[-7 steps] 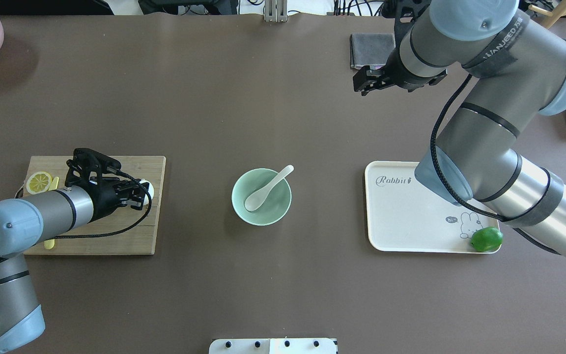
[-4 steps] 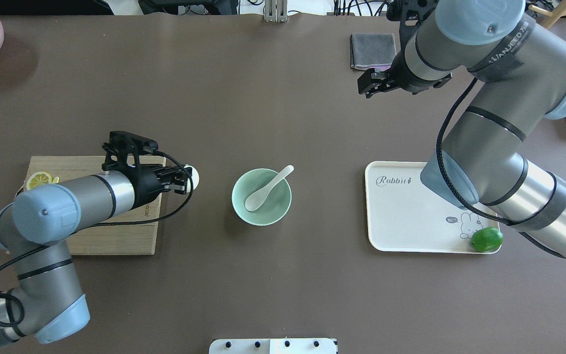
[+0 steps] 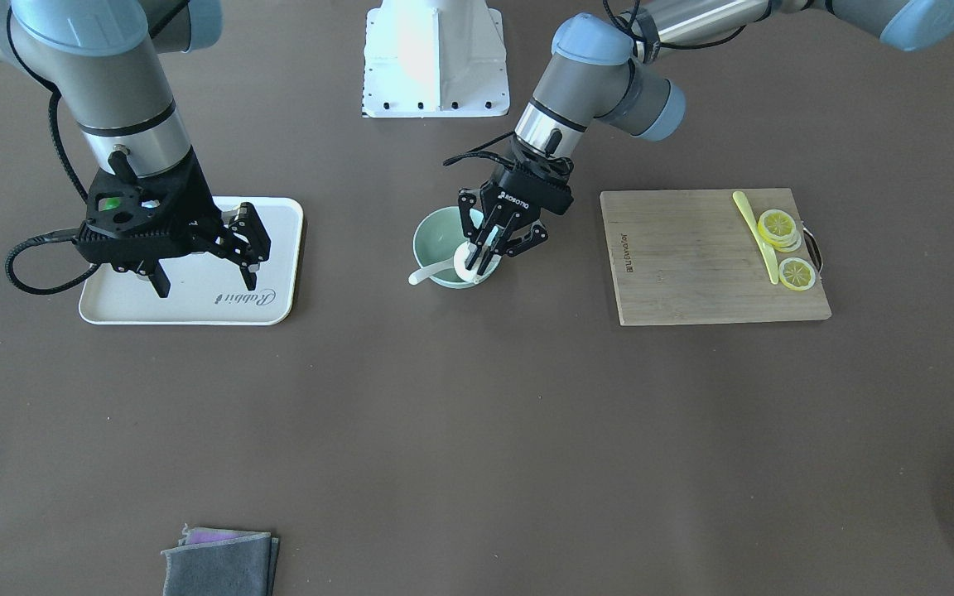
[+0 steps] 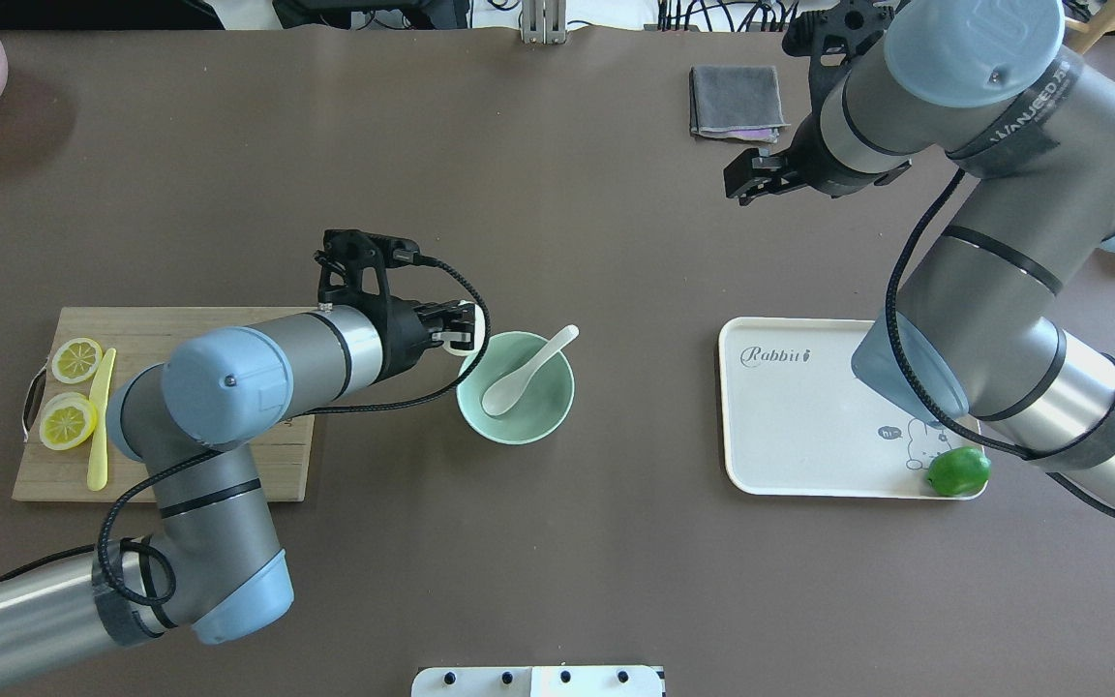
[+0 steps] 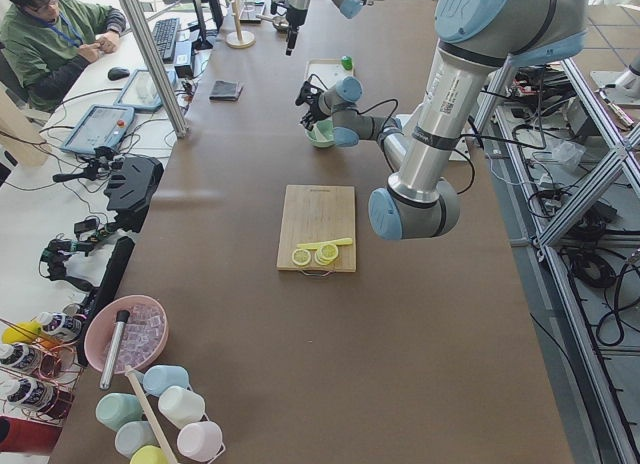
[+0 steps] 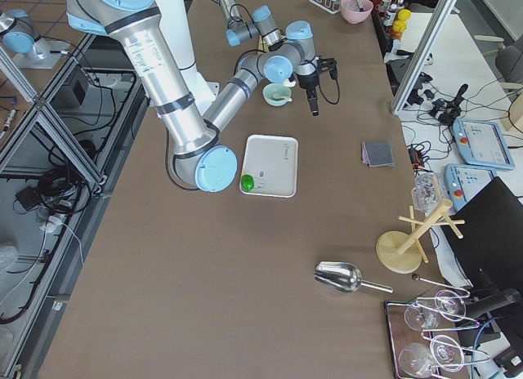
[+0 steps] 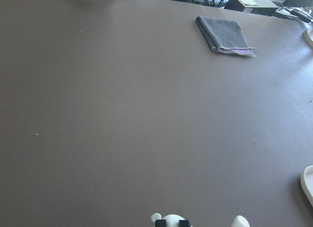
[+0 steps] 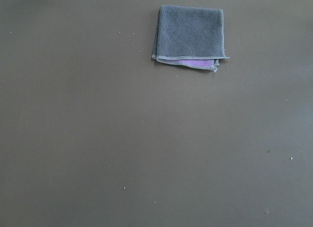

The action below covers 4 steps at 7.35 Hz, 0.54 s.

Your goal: Put spoon and bun in bowl

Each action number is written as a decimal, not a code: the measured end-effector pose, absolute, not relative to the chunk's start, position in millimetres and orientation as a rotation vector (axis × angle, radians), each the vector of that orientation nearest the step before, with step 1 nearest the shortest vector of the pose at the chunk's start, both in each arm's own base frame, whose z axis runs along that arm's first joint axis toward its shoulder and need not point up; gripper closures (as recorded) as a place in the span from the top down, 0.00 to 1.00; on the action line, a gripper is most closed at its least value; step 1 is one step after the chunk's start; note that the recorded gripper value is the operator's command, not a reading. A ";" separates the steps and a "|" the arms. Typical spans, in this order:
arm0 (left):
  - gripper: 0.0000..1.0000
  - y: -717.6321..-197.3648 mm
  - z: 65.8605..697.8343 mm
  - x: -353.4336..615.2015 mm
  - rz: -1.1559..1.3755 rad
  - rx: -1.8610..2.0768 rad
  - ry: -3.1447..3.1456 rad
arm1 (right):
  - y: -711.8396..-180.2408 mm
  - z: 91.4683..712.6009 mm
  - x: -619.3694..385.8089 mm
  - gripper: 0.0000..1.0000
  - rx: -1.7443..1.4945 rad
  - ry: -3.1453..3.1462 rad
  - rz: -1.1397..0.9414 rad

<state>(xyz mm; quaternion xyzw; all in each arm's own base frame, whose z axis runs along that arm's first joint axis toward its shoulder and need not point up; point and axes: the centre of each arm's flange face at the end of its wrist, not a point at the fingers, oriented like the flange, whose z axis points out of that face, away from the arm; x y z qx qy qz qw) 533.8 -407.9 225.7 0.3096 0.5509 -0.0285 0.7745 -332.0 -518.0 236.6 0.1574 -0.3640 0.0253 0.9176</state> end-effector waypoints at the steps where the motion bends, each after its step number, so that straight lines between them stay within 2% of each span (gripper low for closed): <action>1: 0.98 -399.2 229.0 541.0 -0.050 0.658 1.194 | -517.7 236.8 -332.3 1.00 0.323 -0.749 0.052; 4: 0.98 -383.2 236.0 548.8 -0.027 0.638 1.194 | -517.6 238.6 -333.6 1.00 0.320 -0.746 0.052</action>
